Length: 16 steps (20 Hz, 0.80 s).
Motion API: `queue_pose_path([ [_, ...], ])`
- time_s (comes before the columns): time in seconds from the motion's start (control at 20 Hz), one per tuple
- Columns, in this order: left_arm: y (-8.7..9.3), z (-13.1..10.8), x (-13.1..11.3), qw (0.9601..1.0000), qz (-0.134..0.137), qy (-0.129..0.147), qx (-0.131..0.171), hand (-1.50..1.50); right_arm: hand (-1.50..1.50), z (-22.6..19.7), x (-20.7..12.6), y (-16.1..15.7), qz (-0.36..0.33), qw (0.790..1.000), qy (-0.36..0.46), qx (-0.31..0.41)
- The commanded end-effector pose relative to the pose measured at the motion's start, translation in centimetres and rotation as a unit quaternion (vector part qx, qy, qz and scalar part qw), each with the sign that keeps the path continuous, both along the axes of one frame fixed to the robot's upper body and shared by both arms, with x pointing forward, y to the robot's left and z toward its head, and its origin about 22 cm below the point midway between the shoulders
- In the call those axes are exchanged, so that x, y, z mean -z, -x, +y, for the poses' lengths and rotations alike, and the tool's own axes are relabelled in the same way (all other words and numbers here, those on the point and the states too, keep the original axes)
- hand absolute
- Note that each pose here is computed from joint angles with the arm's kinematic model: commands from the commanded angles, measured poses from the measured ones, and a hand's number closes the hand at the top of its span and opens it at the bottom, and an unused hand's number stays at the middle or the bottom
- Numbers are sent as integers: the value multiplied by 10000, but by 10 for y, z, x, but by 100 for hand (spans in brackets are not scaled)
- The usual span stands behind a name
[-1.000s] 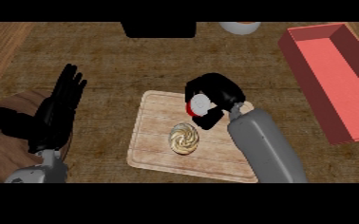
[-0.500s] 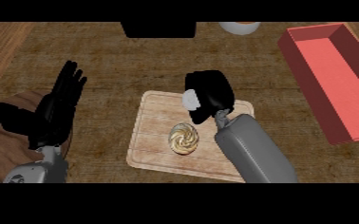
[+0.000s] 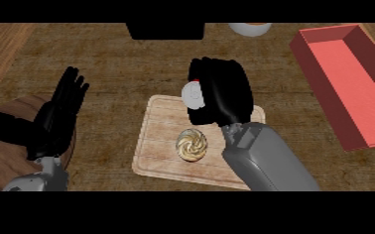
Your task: Pick the can from the cutting board and place it in the cardboard box
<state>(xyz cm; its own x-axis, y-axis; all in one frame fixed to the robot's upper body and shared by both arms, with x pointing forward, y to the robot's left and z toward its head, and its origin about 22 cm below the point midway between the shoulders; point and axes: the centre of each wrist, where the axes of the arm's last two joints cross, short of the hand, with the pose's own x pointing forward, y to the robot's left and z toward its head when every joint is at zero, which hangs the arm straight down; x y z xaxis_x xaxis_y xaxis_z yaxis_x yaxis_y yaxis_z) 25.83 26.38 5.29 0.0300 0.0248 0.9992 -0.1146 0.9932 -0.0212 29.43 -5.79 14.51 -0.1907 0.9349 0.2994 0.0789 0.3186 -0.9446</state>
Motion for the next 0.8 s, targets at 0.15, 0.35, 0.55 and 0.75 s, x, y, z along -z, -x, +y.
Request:
queue_pose_path([
  [0.15,-1,-2,-8,10000,-16,32,-85,0,150,-16,-43,14,-852,9846,-814,1290],
  [0.35,-4,0,-1,9999,-65,-17,-95,0,150,-66,-71,-4,-1186,9741,-749,1772],
  [0.55,-3,-6,3,10000,-3,23,40,0,150,-99,-65,-26,-1109,9660,-774,2201],
  [0.75,-8,-7,-12,9999,-100,79,-41,0,150,-124,-83,-29,-839,9642,-627,2435],
])
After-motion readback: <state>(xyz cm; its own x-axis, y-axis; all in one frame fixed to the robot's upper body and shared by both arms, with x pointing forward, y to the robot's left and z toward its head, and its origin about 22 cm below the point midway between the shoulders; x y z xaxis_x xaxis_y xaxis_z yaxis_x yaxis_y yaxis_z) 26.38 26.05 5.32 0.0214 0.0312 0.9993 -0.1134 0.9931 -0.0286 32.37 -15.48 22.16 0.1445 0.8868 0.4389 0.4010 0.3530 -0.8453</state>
